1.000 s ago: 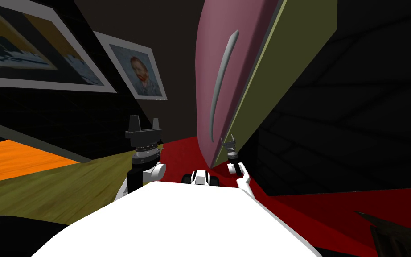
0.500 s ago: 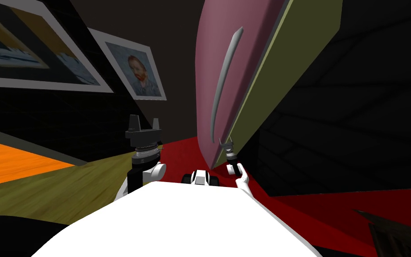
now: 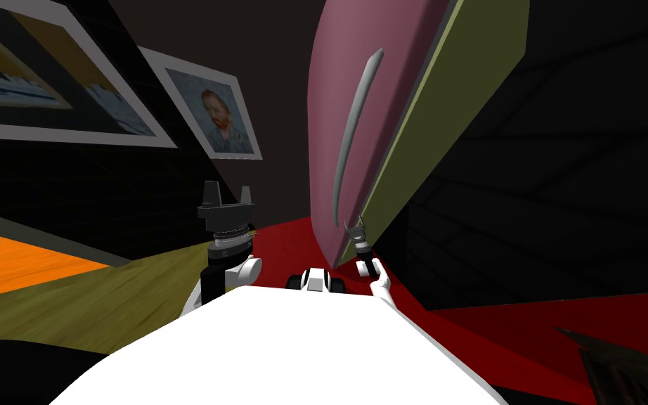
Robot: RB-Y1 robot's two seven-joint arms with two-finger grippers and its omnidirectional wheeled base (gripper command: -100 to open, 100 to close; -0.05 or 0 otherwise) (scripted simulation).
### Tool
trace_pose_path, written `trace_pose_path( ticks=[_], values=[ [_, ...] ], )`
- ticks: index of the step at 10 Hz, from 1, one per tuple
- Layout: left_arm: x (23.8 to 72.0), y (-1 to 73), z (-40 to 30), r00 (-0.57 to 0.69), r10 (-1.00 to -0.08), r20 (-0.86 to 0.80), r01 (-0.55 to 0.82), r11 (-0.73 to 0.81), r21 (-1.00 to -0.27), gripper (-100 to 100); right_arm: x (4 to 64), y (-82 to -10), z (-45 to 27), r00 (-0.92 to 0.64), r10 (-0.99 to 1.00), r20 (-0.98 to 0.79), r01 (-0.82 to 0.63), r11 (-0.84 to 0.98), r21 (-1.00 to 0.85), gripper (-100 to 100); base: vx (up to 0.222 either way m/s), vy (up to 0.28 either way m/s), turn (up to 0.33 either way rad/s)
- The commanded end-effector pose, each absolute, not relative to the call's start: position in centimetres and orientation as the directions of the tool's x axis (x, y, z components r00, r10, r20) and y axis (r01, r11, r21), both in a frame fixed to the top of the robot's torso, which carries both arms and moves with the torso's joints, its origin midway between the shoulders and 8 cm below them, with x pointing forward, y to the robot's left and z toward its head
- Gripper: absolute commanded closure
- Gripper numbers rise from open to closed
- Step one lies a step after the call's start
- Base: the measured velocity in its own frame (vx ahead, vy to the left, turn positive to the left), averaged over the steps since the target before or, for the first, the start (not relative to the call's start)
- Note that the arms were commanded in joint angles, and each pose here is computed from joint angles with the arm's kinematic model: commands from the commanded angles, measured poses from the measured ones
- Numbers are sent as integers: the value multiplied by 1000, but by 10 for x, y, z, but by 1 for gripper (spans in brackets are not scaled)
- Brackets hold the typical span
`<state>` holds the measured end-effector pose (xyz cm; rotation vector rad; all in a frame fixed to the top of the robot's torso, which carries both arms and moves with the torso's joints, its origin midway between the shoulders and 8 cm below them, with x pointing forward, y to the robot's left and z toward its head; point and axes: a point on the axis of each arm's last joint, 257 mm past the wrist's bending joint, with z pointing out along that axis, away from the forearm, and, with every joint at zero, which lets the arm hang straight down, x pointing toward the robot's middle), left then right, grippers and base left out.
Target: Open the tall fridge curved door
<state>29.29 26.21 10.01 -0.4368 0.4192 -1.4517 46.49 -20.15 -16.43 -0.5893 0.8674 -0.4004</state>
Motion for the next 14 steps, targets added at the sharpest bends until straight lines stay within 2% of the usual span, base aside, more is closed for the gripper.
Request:
trace_pose_path(
  ticks=[1,5,14],
  values=[
    [293,262,100,75,-997,-10,849,69,-524,0,465,-197,-178,573,-596,-562,103,733,-672,-100,17,21,-11],
    [293,262,100,75,-997,-10,849,69,-524,0,464,-185,-201,552,-673,-492,129,651,-748,-100,20,30,-22],
    [293,262,100,75,-997,-10,849,69,-524,0,461,-160,-221,538,-724,-432,155,588,-794,-100,12,14,-13]
  ],
)
